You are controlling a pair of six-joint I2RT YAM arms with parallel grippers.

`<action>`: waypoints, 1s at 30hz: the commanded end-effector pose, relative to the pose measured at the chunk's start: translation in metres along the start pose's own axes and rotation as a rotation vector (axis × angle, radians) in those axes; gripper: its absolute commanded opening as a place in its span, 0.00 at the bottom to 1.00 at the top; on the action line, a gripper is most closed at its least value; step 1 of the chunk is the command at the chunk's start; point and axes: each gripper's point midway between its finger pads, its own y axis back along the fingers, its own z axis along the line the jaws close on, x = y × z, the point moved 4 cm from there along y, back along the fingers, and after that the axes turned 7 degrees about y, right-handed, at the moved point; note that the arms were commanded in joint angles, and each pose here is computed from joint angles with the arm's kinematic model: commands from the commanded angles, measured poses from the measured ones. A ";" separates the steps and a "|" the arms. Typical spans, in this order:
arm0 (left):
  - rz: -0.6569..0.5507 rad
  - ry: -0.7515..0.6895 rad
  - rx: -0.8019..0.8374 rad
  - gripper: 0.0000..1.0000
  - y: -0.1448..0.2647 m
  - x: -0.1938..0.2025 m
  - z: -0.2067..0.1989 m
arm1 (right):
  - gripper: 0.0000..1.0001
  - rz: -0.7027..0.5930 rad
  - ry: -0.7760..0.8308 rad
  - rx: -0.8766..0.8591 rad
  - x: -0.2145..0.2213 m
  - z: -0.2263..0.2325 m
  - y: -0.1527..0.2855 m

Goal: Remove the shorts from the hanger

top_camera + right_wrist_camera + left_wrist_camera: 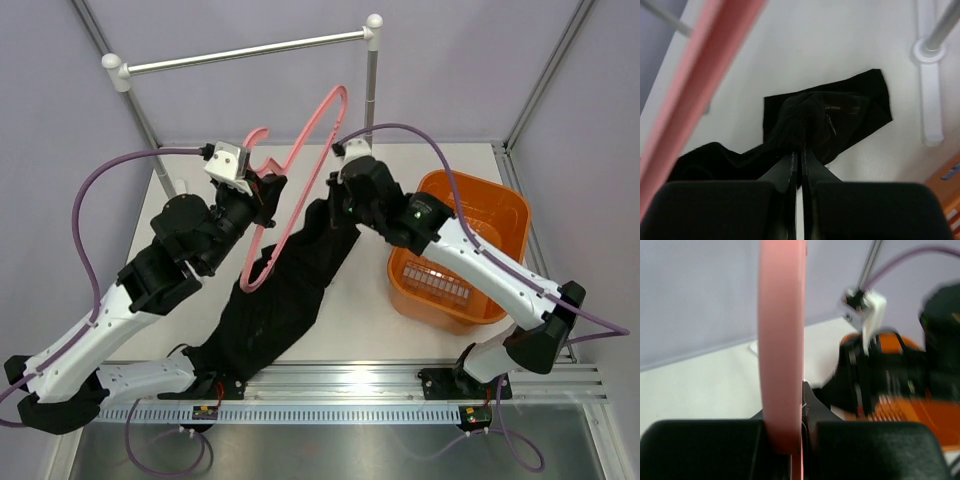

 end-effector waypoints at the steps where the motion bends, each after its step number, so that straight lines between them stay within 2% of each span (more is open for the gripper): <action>1: -0.280 0.117 -0.023 0.00 -0.009 -0.052 -0.005 | 0.00 -0.142 0.002 -0.094 -0.023 0.042 0.044; 3: -0.310 0.121 -0.050 0.00 -0.011 -0.061 -0.004 | 0.00 -0.158 0.024 -0.120 -0.027 0.056 0.058; 5: -0.329 0.108 -0.095 0.00 -0.013 -0.077 -0.002 | 0.00 -0.188 0.050 -0.061 -0.036 0.045 0.068; 6: -0.294 0.084 -0.145 0.00 -0.014 -0.073 0.004 | 0.00 -0.226 0.073 -0.025 -0.050 0.038 0.077; 7: -0.308 0.086 -0.166 0.00 -0.009 -0.085 0.006 | 0.00 -0.244 0.087 0.054 -0.057 0.026 0.083; 11: -0.261 0.078 -0.224 0.00 0.002 -0.086 0.016 | 0.00 -0.380 0.096 0.176 -0.111 -0.003 0.126; 16: -0.157 0.055 -0.296 0.00 0.022 -0.063 0.034 | 0.00 -0.670 0.063 0.422 -0.186 -0.053 0.230; 18: -0.130 0.057 -0.301 0.00 0.032 -0.054 0.040 | 0.00 -0.750 0.075 0.507 -0.199 -0.073 0.269; 20: -0.121 0.058 -0.300 0.00 0.040 -0.050 0.044 | 0.00 -0.875 -0.010 0.546 -0.209 -0.091 0.313; 23: -0.100 0.057 -0.298 0.00 0.048 -0.041 0.048 | 0.00 -0.960 -0.045 0.580 -0.212 -0.106 0.346; 30: -0.056 0.038 -0.301 0.00 0.051 -0.028 0.051 | 0.00 -0.956 -0.025 0.686 -0.204 -0.116 0.343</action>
